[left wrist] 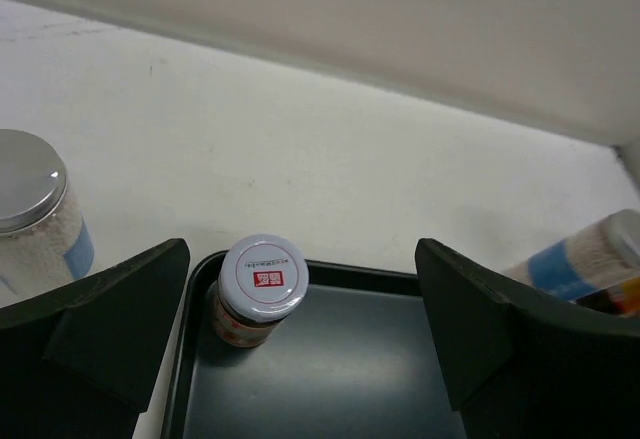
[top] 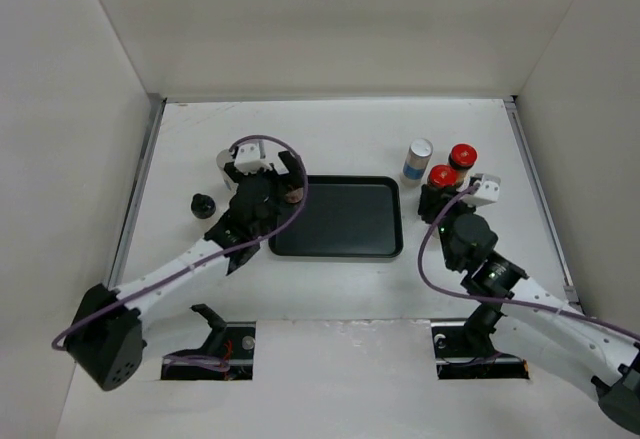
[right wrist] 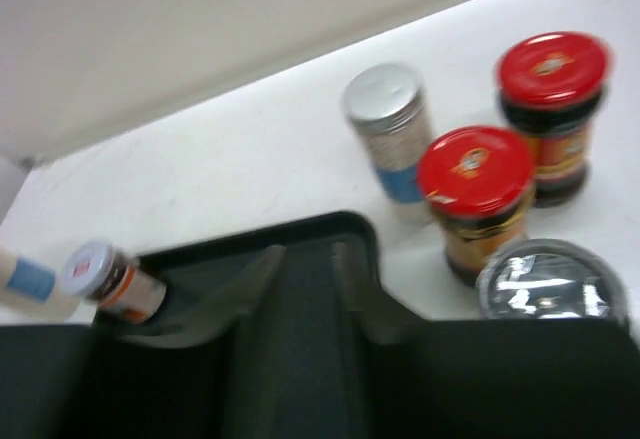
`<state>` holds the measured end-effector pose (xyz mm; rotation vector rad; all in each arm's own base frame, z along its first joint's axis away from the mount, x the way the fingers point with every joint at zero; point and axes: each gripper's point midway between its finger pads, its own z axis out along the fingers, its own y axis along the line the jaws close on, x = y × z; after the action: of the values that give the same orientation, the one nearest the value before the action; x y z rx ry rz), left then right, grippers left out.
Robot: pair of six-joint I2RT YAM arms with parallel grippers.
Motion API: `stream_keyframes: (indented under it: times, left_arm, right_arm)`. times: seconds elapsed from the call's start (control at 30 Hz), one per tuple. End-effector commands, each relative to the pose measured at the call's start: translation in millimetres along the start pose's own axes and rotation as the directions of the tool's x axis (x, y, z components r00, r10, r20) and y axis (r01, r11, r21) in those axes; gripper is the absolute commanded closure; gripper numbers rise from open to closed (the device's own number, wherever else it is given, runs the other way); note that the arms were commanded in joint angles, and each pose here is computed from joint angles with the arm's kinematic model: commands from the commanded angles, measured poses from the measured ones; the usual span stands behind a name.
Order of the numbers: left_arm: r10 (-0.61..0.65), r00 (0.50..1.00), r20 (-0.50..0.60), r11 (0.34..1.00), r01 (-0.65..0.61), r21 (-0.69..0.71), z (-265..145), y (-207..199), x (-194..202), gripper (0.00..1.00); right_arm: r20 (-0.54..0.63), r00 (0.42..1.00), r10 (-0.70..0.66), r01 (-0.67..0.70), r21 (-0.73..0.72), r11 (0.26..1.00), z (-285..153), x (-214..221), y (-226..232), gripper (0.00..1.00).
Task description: Organize the condiment bottles
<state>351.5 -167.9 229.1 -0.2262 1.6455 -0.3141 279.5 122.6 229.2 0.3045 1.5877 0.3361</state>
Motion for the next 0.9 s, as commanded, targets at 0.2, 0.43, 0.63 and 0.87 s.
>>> stream_keyframes:
  times: [0.2, 0.43, 0.63, 0.87]
  left_arm:
    - [-0.097, 0.994, 0.046, 0.986, 0.09, 0.138, -61, 0, 13, 0.08]
    - [-0.147, 0.986, 0.079, 0.979, 0.133, 0.157, -69, 14, 21, 0.08]
    - [-0.146, 0.986, 0.075, 0.977, 0.132, 0.169, -67, 17, 27, 0.07]
    - [-0.161, 0.984, 0.083, 0.975, 0.145, 0.166, -67, 19, 25, 0.07]
  right_arm:
    - [0.006, 0.988, -0.155, 0.141, 0.391, 0.91, 7, -32, -84, 0.07]
    - [-0.195, 0.958, -0.21, 0.276, 0.436, 0.857, 28, 1, -106, 0.0]
    - [-0.295, 0.94, -0.172, 0.286, 0.404, 0.869, 35, 33, -111, 0.0]
    - [-0.313, 0.941, -0.131, 0.254, 0.393, 0.884, 43, 46, -112, 0.37]
